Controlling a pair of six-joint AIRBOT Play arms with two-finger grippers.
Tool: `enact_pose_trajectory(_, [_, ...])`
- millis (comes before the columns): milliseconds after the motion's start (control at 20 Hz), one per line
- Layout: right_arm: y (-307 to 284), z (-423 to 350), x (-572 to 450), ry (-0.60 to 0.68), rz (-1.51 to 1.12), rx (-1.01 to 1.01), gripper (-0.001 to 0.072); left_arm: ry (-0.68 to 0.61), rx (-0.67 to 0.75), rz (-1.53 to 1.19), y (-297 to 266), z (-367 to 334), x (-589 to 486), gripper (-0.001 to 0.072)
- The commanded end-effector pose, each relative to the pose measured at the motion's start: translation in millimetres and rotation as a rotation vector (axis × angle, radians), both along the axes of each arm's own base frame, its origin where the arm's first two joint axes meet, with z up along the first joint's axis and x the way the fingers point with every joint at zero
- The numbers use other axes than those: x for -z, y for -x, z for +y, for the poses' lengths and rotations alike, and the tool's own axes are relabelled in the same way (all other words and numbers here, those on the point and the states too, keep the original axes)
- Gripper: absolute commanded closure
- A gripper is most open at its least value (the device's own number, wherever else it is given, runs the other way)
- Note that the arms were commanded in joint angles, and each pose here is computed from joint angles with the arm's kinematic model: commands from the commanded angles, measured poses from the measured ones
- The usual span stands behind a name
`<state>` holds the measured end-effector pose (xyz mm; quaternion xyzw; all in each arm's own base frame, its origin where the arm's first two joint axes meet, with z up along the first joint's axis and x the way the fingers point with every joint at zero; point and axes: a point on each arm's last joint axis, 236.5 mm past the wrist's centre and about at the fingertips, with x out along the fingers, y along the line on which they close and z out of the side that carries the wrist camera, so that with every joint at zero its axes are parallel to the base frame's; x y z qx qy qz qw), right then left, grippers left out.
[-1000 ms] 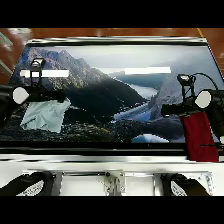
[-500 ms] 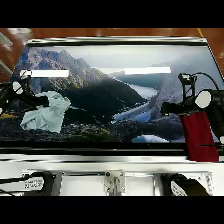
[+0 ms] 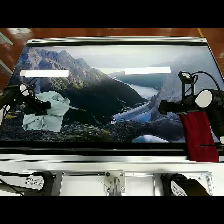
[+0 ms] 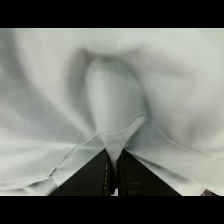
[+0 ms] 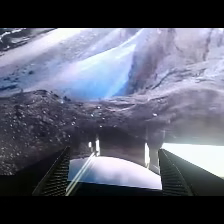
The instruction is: Fold the shirts.
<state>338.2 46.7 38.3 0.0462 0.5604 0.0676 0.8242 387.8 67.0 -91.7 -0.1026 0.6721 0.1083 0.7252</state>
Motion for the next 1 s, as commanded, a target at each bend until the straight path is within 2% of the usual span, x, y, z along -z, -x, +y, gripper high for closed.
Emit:
enact_pose_trajectory(0, [0,3,-1,-0.012,-0.003,0.001,0.0045,0.032,0.026,-0.148,-34,-16,-48,0.0672])
enact_pose_trajectory(150, [-6,3,-8,-0.011,-0.029,-0.001,0.0045,0.066,0.209,-0.452,-71,-73,-169,0.0672])
enact_pose_trajectory(250, [-3,4,-25,-0.014,-0.022,-0.015,0.0045,0.124,0.345,-0.639,-59,-136,-253,0.0672])
enact_pose_trajectory(350, [-4,5,-57,-0.010,-0.068,-0.029,0.0045,0.193,0.479,-0.719,-22,-196,-296,0.0673])
enact_pose_trajectory(600, [17,4,-140,-0.003,-0.208,-0.050,0.0045,0.379,0.808,-0.527,81,-344,-257,0.0672])
enact_pose_trajectory(750, [44,-9,-136,0.053,-0.135,-0.049,0.0045,0.494,0.870,-0.422,133,-425,-196,0.0672])
enact_pose_trajectory(900, [58,-29,-122,0.136,-0.054,-0.025,0.0045,0.677,0.848,-0.337,178,-507,-146,0.0672])
enact_pose_trajectory(950, [57,-34,-119,0.155,-0.051,-0.018,0.0045,0.684,0.851,-0.327,182,-523,-131,0.0636])
